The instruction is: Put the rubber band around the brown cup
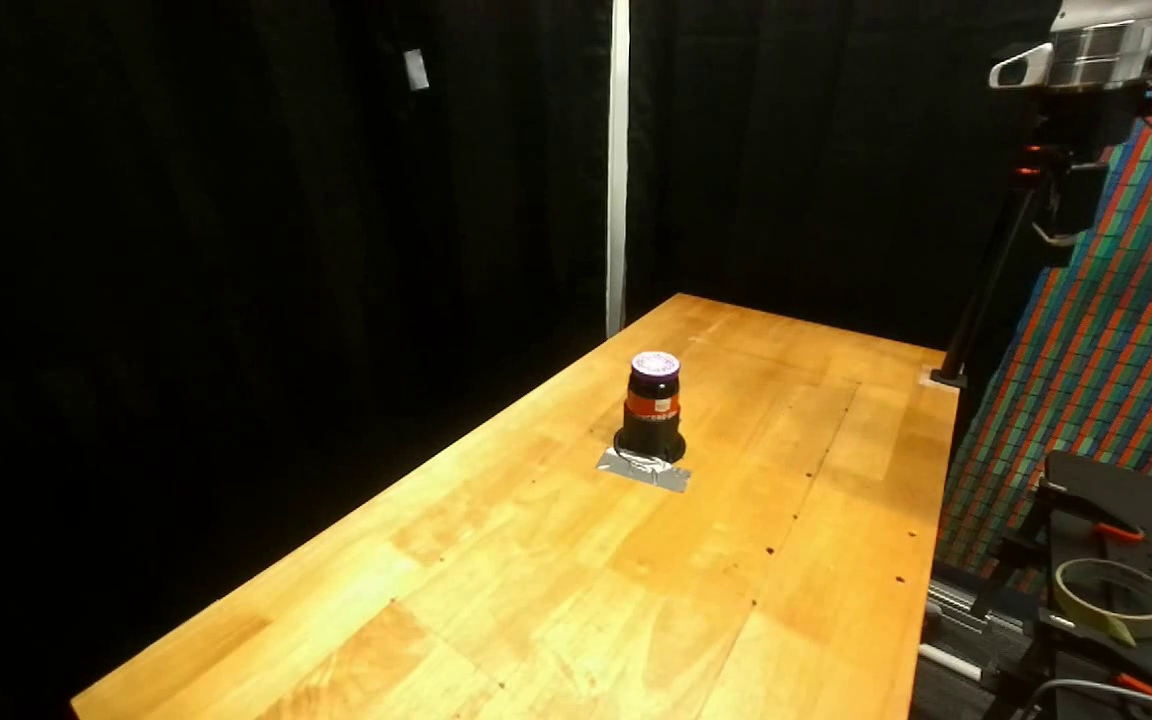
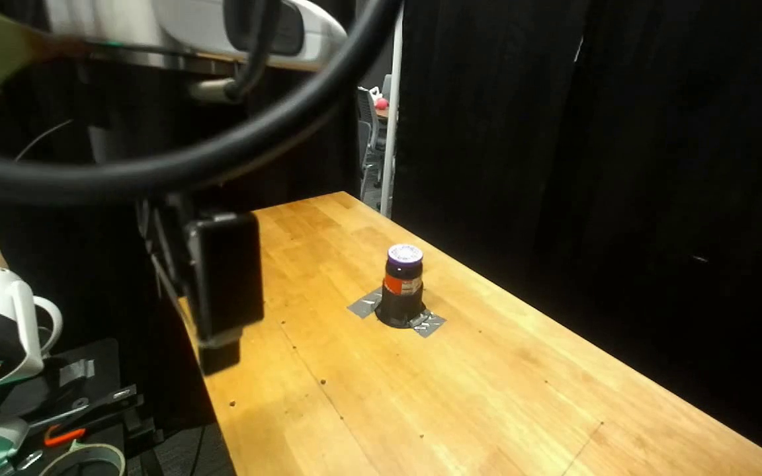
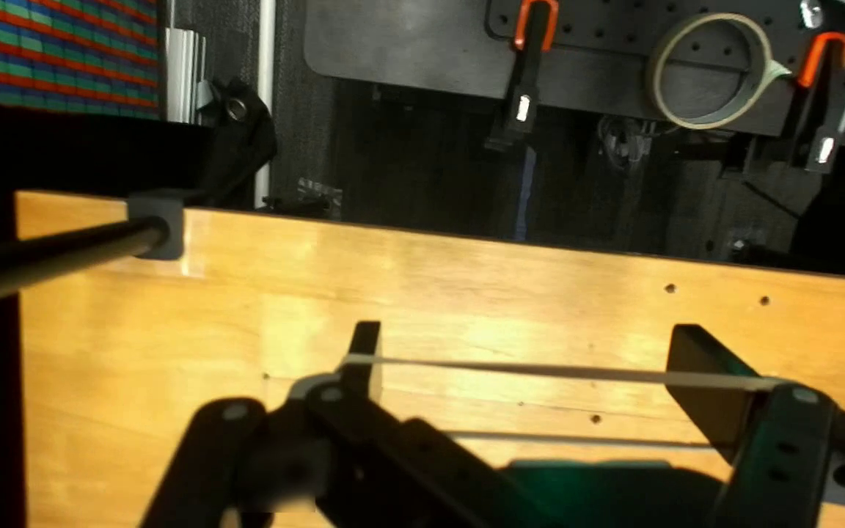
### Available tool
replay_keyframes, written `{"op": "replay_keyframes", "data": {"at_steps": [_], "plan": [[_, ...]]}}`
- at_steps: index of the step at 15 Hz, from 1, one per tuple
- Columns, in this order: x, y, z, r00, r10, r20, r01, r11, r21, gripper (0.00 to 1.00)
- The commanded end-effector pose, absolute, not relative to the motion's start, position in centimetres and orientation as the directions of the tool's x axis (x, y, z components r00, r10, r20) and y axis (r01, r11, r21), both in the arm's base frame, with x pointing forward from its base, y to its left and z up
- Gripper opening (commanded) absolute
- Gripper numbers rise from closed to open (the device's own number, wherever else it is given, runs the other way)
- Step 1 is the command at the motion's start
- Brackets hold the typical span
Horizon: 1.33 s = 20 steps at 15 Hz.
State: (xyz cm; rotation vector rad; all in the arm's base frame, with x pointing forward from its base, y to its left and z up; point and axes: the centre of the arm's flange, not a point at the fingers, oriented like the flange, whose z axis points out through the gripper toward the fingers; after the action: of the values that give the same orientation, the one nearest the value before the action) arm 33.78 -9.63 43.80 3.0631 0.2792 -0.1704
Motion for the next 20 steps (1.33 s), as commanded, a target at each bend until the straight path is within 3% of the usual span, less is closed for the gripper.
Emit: {"op": "replay_keyframes", "data": {"at_steps": [1,10,20], "plan": [[39.8,-1.7,43.6,0.959,0.248,-0.137,0.252,-0.968,0.008,1.00],[53.9,13.7,39.2,0.953,0.294,0.068,0.284,-0.951,0.124,1.00],[65.3,13.3,32.8,0.946,0.248,0.208,0.227,-0.967,0.119,1.00]]}}
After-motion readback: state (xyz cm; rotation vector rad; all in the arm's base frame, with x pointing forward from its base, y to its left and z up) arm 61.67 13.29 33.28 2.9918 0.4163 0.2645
